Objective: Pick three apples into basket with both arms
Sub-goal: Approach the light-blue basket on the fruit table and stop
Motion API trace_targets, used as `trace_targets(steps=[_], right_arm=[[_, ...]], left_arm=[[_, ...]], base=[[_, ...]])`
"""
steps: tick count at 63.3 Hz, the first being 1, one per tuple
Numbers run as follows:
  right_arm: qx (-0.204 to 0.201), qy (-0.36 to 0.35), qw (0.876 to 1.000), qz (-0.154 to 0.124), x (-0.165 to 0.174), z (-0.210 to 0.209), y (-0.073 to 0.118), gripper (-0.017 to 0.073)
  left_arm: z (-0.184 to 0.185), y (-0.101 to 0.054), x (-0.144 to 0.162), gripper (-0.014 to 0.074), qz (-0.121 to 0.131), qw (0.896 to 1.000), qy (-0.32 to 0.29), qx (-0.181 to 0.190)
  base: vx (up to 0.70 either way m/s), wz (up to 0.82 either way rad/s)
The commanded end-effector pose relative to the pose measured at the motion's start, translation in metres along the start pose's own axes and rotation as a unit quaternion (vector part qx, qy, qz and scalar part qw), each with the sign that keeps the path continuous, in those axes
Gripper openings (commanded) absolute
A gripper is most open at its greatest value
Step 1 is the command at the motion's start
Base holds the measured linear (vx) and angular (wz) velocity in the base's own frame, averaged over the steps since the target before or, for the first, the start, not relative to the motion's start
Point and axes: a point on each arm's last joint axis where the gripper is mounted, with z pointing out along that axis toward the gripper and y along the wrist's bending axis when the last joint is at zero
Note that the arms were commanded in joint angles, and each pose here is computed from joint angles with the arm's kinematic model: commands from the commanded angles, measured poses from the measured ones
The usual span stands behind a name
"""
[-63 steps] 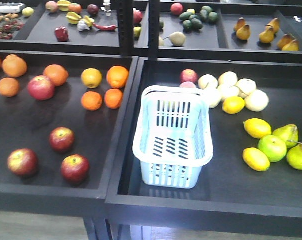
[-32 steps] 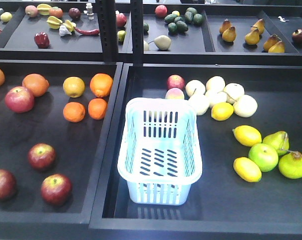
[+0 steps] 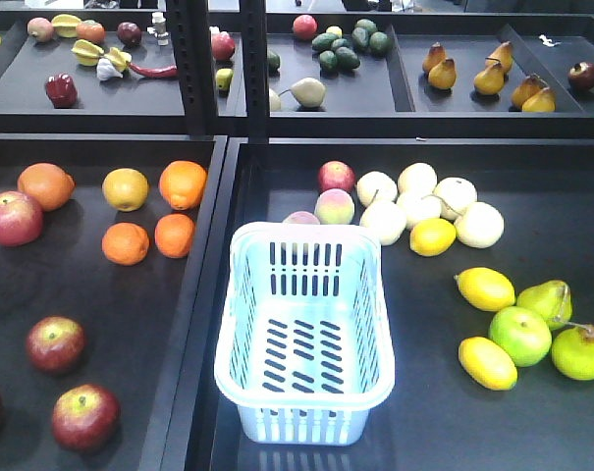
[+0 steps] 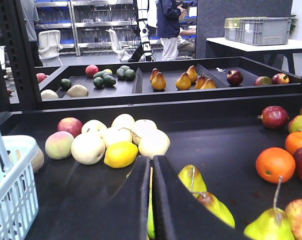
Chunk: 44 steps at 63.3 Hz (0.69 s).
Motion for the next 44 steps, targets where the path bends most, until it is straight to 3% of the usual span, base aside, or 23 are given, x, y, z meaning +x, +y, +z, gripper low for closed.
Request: trace_targets(steps=[1, 44], right_arm=[[-0.005, -0.035, 0.999, -0.009, -0.0029, -0.0005, 0.0013, -0.0005], [-0.005, -0.035, 0.999, -0.009, -0.0029, -0.0005, 0.0013, -0.0005]], left_arm=[[-0.0029, -0.0010, -0.0165, -0.0006, -0.006, 0.998, -0.058, 0.005], [-0.0029, -0.0010, -0.0165, -0.0006, -0.006, 0.998, -0.058, 0.005]], base=[[0.09, -0.01], [0.06, 0.01]])
